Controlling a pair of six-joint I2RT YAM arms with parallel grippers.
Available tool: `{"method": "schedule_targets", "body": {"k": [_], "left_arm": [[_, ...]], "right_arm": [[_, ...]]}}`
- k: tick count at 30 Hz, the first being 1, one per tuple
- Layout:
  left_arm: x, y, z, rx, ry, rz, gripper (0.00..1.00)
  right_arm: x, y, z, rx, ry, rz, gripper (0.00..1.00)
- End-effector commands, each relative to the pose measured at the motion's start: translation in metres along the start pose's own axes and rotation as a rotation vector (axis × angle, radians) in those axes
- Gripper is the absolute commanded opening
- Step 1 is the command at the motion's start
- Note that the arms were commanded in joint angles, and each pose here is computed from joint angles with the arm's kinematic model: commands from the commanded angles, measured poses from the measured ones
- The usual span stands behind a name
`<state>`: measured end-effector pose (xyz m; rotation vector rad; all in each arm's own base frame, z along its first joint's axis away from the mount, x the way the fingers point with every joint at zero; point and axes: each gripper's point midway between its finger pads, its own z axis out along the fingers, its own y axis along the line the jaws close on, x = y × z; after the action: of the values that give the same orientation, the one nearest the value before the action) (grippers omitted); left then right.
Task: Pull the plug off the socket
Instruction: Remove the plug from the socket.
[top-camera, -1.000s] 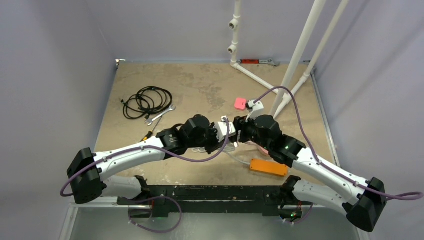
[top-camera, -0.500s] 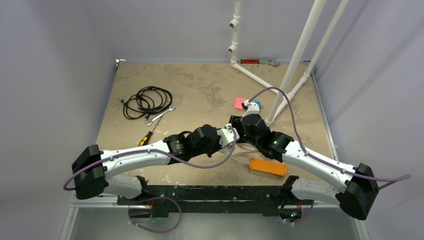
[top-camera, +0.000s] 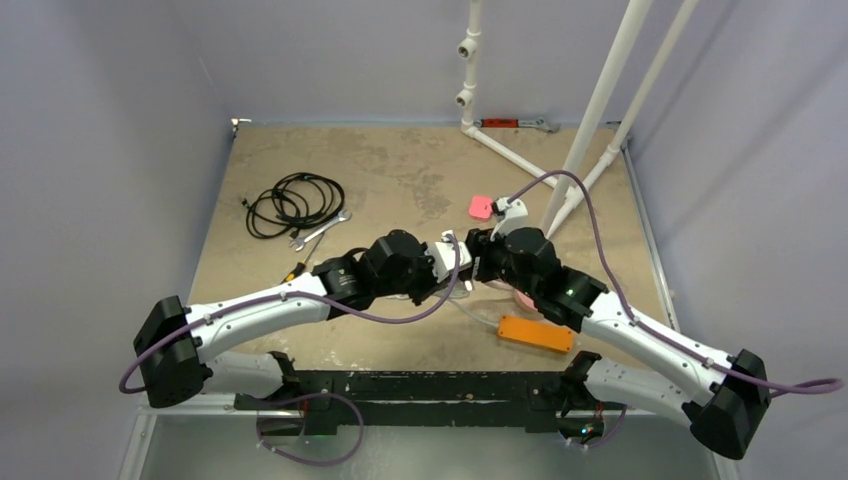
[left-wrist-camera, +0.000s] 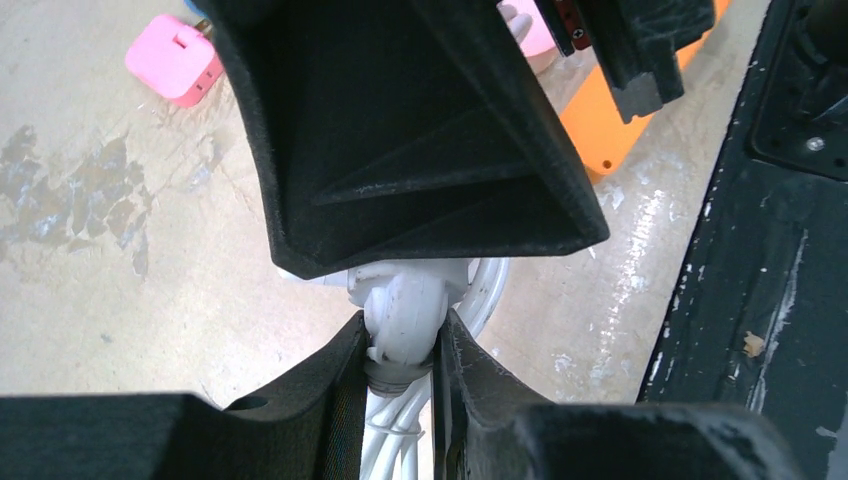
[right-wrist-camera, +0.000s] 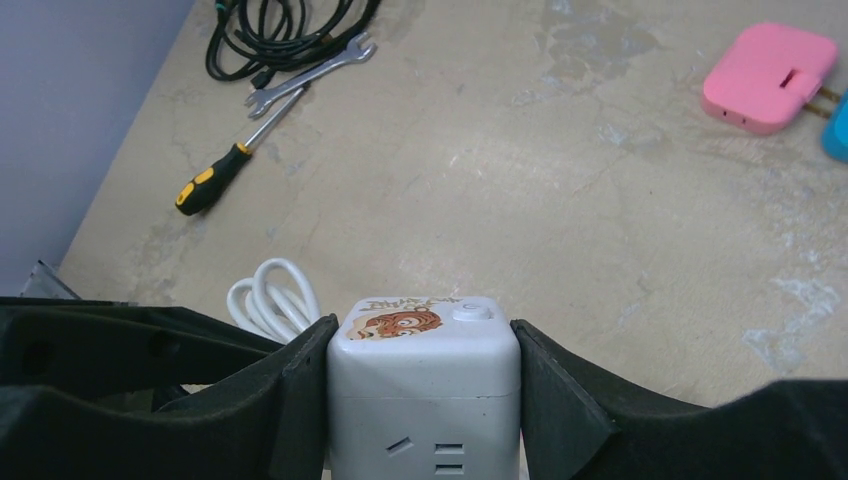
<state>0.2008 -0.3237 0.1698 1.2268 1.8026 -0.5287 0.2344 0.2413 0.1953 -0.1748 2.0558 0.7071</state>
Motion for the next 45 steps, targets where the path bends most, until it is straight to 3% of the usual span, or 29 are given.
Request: {"method": "schedule_targets", "body": {"k": [1,6,15,23,30,41,45], "left_arm": [[-0.008,0.051,-0.019,-0.183,-0.002,-0.068,0.0],[-0.005,0.057,-0.02,-0.21,0.003,-0.073,0.0],[0.0,0.031,-0.01,-0.177,0.005,-0.009,0.0],[0.005,0.009,-0.007,-0.178,0.004,0.059,0.0],[0.001,0.026,-0.011,-0.21,-0.007,0.006,0.0],[0.004,0.07,-0.013,-0.219,0.013,-0.149,0.0],[0.006,0.07,-0.012,-0.212,0.016,-0.155,0.0]], "right_arm": [[-0.003,0.023,-0.023,-0.179,0.002,-0.15,0.0],[-0.002,0.02,-0.026,-0.165,-0.008,-0.125,0.0],[0.016,-0.039,0.001,0.217,0.008,0.143,0.0],[0.023,-0.059,0.02,0.327,0.012,0.162,0.0],[0.011,-0.045,0.019,0.219,-0.02,0.116,0.0],[0.012,0.003,-0.014,-0.135,-0.011,-0.097,0.0],[0.017,0.002,-0.018,-0.147,0.0,-0.102,0.0]]}}
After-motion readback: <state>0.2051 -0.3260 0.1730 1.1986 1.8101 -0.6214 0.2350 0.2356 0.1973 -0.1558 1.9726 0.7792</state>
